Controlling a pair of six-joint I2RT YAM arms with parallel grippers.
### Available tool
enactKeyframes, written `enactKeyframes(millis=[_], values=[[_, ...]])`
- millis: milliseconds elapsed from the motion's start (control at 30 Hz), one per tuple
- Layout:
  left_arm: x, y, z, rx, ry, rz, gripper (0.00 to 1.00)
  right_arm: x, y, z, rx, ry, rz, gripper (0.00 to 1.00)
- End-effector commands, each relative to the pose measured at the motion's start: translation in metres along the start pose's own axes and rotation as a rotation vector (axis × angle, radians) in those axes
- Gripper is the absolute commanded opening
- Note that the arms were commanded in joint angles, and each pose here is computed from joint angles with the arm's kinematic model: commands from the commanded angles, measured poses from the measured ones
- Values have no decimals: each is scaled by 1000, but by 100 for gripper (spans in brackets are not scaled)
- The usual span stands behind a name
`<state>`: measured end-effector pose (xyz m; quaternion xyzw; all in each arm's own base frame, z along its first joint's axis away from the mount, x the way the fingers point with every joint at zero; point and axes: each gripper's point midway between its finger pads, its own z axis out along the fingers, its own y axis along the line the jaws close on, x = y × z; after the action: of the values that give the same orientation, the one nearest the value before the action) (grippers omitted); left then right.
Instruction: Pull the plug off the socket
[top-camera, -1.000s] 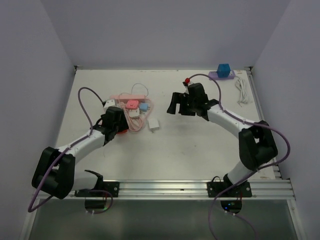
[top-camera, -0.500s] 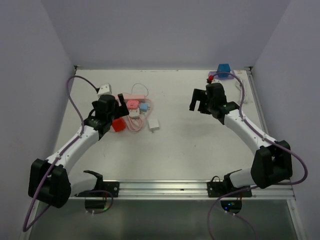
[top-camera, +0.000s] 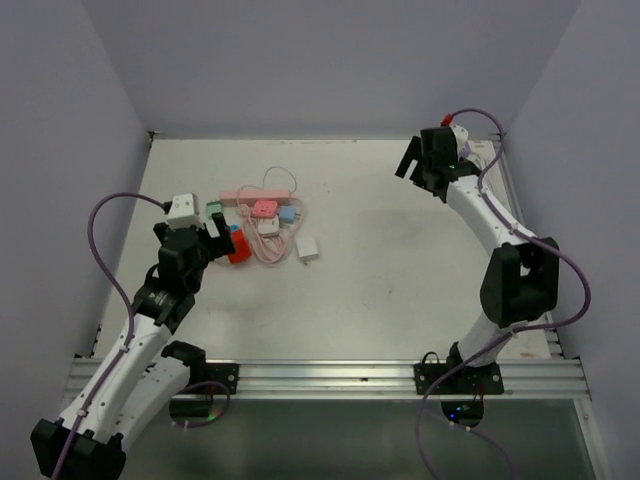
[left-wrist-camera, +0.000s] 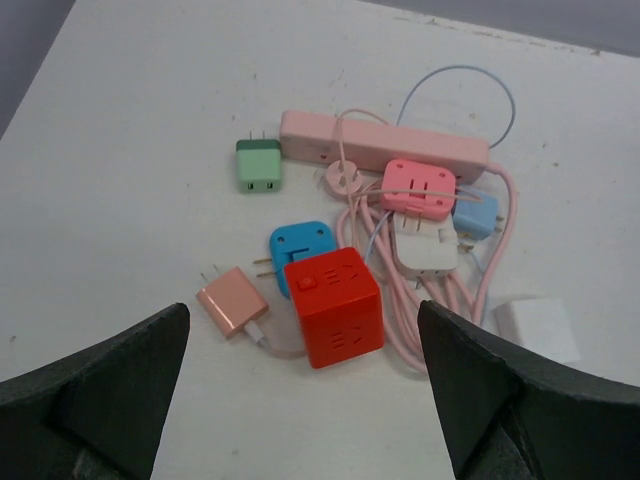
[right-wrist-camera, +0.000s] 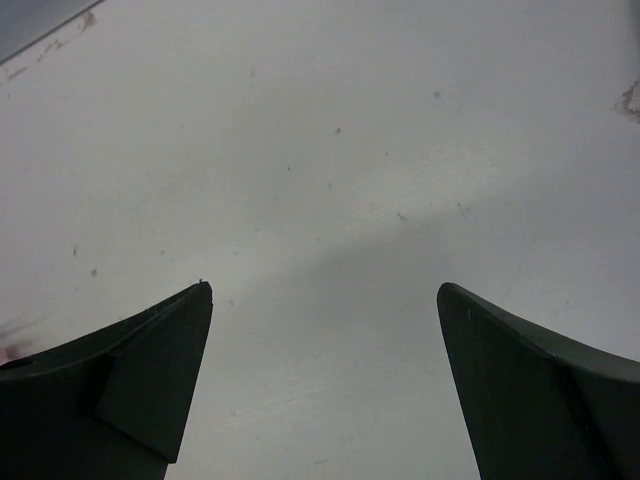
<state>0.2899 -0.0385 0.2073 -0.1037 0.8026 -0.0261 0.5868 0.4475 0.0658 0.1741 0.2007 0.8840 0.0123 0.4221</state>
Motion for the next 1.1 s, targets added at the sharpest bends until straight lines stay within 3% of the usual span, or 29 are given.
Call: enactKeyframes(millis=[0,267,433,667,833,1067], values=[[18,19,-5,-43,10,83,100,-32,-18,22,122,-50,139,98],[9,22,-2,-60,-40,99,100,-60,-53,96,315,-66,298,98],[9,25,-2,-73,-46,109,100,-82,-103,113,501,-160,350,99],[10,22,-1,-55,-45,119,100,-82,-179,132,609,-137,440,96],[12,20,0,-45,-40,127,100,-89,-202,146,548,-152,439,96],[15,19,2,-36,-33,135,100,-67,-224,177,439,-4,447,90]])
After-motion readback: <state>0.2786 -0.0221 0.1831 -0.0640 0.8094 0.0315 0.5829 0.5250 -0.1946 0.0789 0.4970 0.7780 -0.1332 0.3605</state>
